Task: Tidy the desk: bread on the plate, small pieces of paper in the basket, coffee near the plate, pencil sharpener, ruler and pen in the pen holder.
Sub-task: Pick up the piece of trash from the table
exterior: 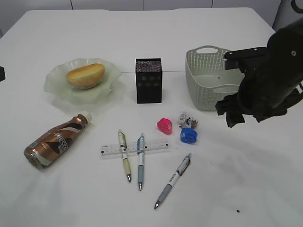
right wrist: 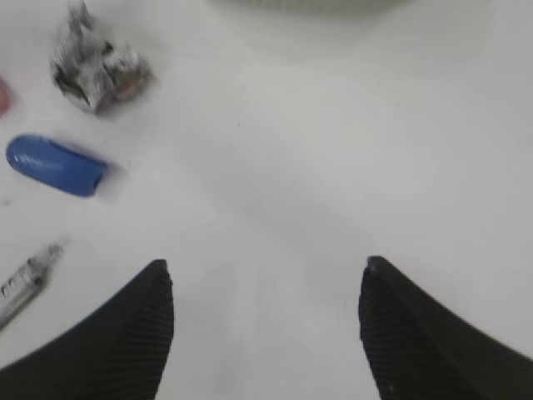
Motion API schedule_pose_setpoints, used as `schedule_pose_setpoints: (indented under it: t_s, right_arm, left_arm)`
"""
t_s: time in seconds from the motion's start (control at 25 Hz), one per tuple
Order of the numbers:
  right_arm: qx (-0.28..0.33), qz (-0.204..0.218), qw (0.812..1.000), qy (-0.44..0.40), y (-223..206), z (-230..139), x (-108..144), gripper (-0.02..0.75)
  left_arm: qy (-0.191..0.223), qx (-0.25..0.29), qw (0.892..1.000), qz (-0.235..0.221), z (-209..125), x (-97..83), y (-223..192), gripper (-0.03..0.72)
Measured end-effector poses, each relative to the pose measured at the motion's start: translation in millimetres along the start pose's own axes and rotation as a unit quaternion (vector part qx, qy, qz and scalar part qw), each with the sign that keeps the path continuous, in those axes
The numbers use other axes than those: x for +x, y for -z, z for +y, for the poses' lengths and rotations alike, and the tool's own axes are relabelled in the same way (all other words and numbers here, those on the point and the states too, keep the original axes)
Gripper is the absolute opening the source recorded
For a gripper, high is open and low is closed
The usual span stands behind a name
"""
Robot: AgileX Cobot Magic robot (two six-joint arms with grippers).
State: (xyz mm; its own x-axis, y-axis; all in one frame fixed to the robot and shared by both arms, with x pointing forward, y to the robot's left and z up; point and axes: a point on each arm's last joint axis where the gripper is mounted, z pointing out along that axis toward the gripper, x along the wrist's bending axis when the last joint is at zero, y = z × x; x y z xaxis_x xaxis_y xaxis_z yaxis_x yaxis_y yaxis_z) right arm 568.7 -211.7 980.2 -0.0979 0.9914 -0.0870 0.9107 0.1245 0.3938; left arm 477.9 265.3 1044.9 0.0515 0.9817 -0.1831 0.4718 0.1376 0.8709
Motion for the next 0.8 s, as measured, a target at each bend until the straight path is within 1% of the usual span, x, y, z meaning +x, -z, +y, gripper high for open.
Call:
schedule_pose_setpoints:
  t_s: [0.08,0.16,0.28,0.36,0.44,0.64,0.8]
  right_arm:
    - [0.038,-0.001,0.999,-0.007,7,0,0,0.540]
    - [0.068,0.016,0.997,-0.014,16,4,3,0.540]
    - [0.073,0.054,0.995,-0.032,32,16,10,0.531]
    - [0.060,0.072,0.995,-0.045,41,26,13,0.527]
    - [0.048,0.081,0.994,-0.061,48,33,14,0.526]
    - [0.022,0.088,0.989,-0.115,50,41,15,0.525]
    - [0.009,0.084,0.986,-0.142,37,45,23,0.524]
  left_arm:
    - [0.000,0.000,1.000,0.000,0,0.0,0,0.326]
    - [0.001,0.000,1.000,0.000,0,0.0,0,0.326]
    - [0.015,0.000,1.000,-0.001,0,-0.1,0,0.326]
    - [0.020,0.000,1.000,-0.001,0,-0.1,0,0.326]
    - [0.022,0.000,1.000,-0.001,0,-0.1,0,0.326]
    - [0.023,0.000,1.000,-0.001,0,-0.1,0,0.326]
    - [0.024,0.000,1.000,-0.001,0,-0.2,0,0.326]
